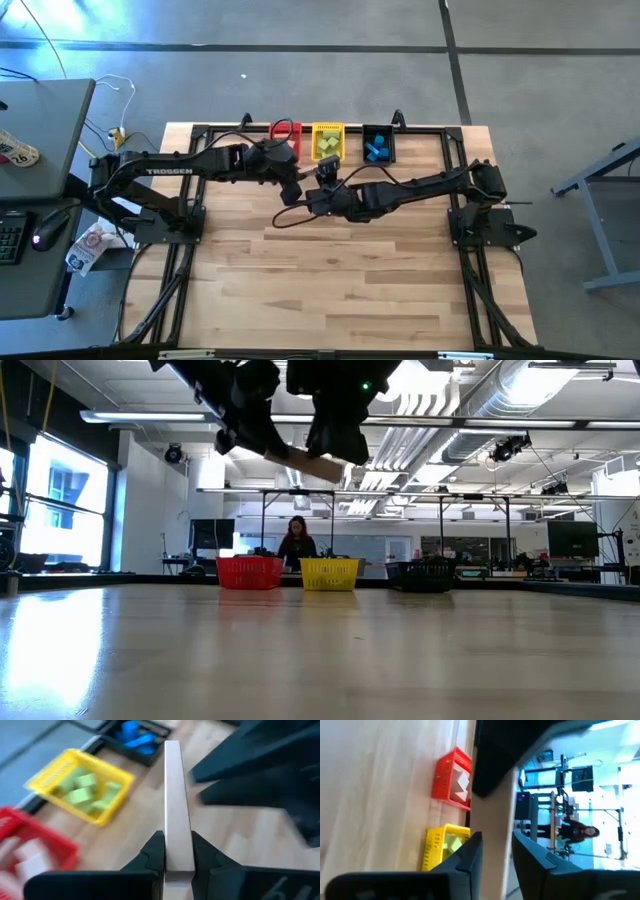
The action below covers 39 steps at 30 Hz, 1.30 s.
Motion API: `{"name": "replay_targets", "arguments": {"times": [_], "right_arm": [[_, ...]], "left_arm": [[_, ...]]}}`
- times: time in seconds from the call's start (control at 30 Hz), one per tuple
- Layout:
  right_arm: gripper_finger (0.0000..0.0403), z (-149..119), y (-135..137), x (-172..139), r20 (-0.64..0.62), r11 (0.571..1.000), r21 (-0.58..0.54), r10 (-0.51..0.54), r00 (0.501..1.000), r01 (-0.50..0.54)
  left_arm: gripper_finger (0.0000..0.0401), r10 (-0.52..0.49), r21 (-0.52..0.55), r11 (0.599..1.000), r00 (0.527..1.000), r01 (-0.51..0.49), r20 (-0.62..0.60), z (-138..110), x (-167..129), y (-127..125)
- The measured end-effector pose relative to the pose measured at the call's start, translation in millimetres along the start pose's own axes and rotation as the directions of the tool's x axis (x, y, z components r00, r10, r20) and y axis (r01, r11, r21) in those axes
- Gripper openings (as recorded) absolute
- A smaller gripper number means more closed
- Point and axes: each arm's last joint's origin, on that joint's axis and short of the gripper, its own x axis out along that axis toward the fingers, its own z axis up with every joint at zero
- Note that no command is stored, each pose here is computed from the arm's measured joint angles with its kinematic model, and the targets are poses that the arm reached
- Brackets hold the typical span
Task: Sort & place blocks by color
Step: Put the brown block into the red basket
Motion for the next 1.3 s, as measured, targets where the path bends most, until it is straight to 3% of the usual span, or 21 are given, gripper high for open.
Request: {"name": "replay_targets", "arguments": {"times": [0.23,0.47,0.67,0.77,1.0,1.3], "right_arm": [[0.0106,-1.3,0.7,0.0,-0.017,0.999,0.047,-0.004,1.000,0.004],[0.0107,-4.1,2.8,-0.1,-0.039,0.993,0.121,0.009,0.999,-0.004],[0.0107,-6.0,4.4,-0.1,-0.050,0.988,0.151,0.022,0.998,-0.014],[0.0108,-6.4,4.9,-0.3,-0.054,0.989,0.145,0.026,0.998,-0.018],[0.0108,-7.1,5.5,-0.3,-0.059,0.990,0.137,0.030,0.998,-0.022],[0.0108,-7.7,5.9,-0.3,-0.063,0.991,0.131,0.033,0.997,-0.024]], "left_arm": [[0.0028,0.257,0.068,0.964,0.966,-0.256,-0.014,-5.3,-1.2,9.3],[0.0028,0.566,0.143,0.818,0.824,-0.557,-0.033,-11.5,3.8,26.5],[0.0030,0.704,0.177,0.707,0.705,-0.685,-0.085,-18.2,31.8,46.9],[0.0038,0.734,0.191,0.679,0.666,-0.709,-0.137,-23.5,46.9,61.3],[0.0036,0.664,0.141,0.745,0.703,-0.652,-0.255,-32.2,76.7,96.1],[0.0038,0.542,0.022,0.826,0.784,-0.563,-0.302,-32.2,80.9,122.4]]}}
